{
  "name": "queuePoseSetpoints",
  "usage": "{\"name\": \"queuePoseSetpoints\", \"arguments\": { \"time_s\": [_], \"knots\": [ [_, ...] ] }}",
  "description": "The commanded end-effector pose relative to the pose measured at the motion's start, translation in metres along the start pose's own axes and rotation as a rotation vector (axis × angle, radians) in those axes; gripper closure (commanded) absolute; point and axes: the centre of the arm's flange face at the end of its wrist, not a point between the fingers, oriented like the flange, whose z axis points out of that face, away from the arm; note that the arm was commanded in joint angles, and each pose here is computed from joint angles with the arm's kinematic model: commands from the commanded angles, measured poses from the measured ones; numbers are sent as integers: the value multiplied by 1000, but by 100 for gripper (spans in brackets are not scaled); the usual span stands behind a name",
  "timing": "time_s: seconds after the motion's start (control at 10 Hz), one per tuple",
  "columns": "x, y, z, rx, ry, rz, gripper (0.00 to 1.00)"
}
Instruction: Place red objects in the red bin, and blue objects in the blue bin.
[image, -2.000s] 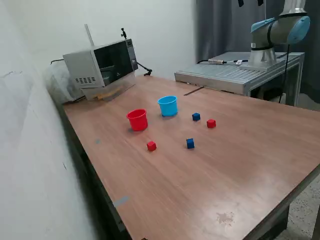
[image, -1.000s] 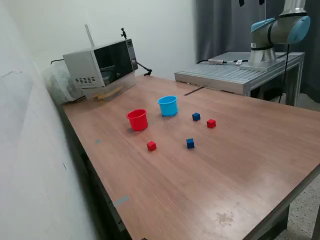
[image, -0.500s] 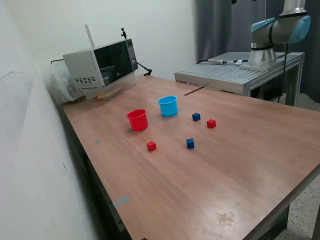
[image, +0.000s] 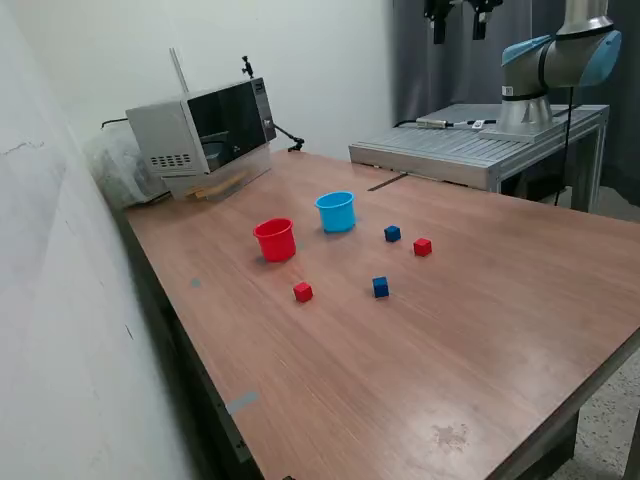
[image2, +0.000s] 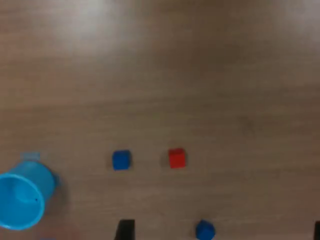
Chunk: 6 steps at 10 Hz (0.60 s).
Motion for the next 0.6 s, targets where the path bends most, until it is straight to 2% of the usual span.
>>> {"name": "queuePoseSetpoints", "arguments": {
  "time_s": [0.0, 0.1, 0.2, 0.4, 0.5],
  "knots": [
    [5, 26, 81, 7, -5, 11, 0],
    [6, 31, 118, 32, -13, 8, 0],
    [-12, 41, 153, 43, -22, 41, 0],
    [-21, 51, 204, 46, -38, 54, 0],
    [-30, 61, 228, 67, -53, 65, 0]
  ]
}}
